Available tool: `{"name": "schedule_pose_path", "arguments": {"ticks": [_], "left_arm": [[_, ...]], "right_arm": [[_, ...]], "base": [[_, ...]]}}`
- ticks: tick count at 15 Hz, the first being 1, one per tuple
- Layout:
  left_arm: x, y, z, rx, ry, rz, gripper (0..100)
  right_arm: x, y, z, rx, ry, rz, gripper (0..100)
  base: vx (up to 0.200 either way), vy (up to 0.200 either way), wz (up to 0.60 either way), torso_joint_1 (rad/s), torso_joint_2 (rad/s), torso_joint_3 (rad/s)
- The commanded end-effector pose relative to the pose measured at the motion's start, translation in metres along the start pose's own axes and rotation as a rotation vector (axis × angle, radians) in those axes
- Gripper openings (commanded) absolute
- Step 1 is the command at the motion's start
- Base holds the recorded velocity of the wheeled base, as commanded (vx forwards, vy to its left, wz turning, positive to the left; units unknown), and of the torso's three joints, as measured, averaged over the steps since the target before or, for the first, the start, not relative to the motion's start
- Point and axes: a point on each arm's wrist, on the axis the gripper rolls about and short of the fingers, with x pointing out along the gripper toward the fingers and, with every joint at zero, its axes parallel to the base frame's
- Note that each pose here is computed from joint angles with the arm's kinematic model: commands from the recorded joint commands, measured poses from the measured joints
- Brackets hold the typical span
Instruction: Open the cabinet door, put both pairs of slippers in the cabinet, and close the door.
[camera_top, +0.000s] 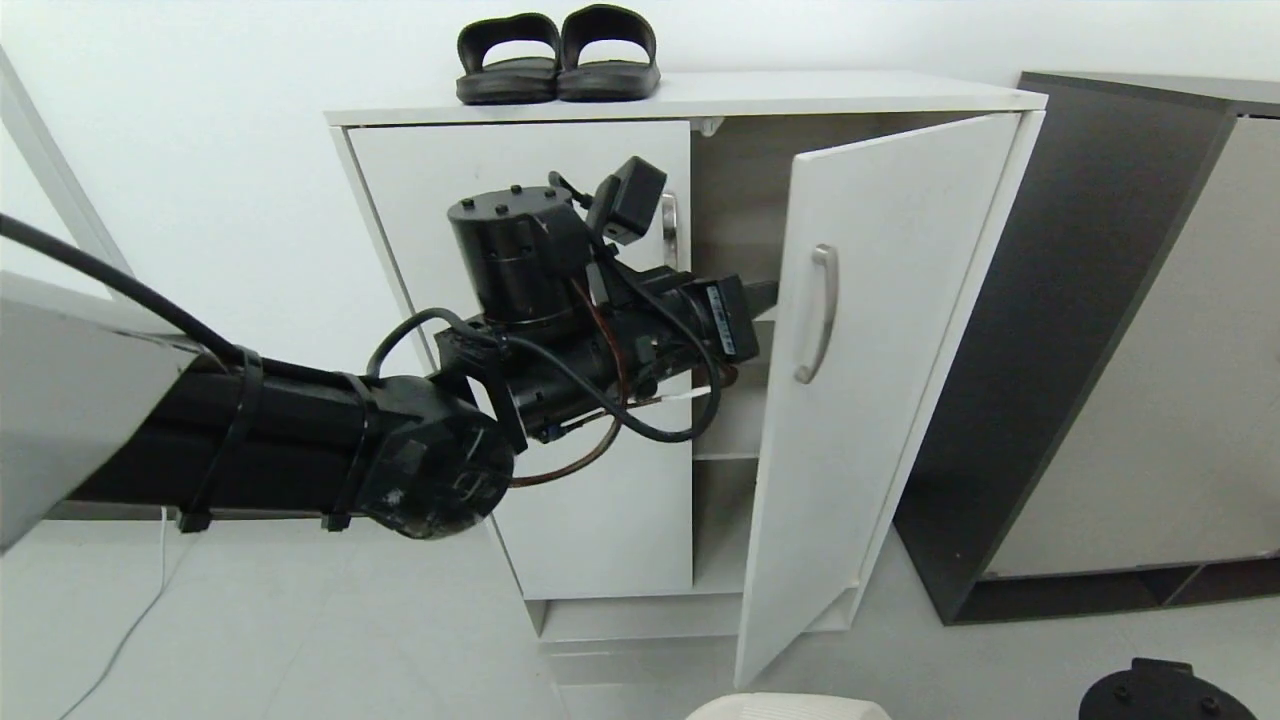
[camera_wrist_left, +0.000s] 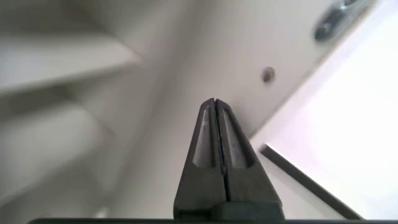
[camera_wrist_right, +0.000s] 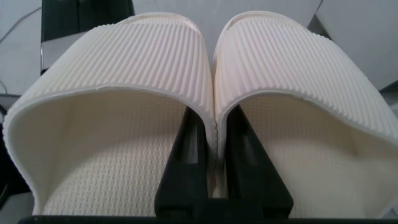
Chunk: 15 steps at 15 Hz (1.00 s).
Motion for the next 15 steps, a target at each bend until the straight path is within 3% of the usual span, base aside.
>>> {"name": "schedule_pose_path", "arguments": {"ticks": [1, 5, 9, 12, 13, 15], "left_arm": [[0.003, -0.013, -0.008, -0.003, 0.014, -0.037, 0], [-0.002, -0.007, -0.002, 0.005, -0.008, -0.021, 0], [-0.014, -0.011, 0.007, 0.01, -0.026, -0.017, 0], [-0.049, -0.003, 0.017, 0.019, -0.033, 0.052, 0], [-0.066, -0.002, 0.021, 0.022, -0.037, 0.081, 0], [-0.117, -0.003, 0.036, 0.04, -0.075, 0.165, 0]], "right_arm": [[-0.001, 0.002, -0.001, -0.007, 0.002, 0.008, 0], [-0.001, 0.002, -0.001, -0.007, 0.002, 0.008, 0], [0.0, 0.002, -0.001, -0.007, 0.003, 0.005, 0], [0.009, -0.006, 0.005, 0.01, -0.014, -0.025, 0], [0.016, -0.017, 0.01, 0.037, -0.02, -0.094, 0], [0.039, -0.042, 0.023, 0.19, -0.047, -0.358, 0]], "base": [[-0.2, 0.0, 0.0, -0.002, 0.01, 0.002], [-0.05, 0.0, 0.0, -0.001, 0.0, 0.001], [0.0, 0.0, 0.0, 0.0, 0.0, 0.0], [0.0, 0.0, 0.0, 0.0, 0.0, 0.0], [0.0, 0.0, 0.0, 0.0, 0.0, 0.0], [0.0, 0.0, 0.0, 0.0, 0.0, 0.0]]}}
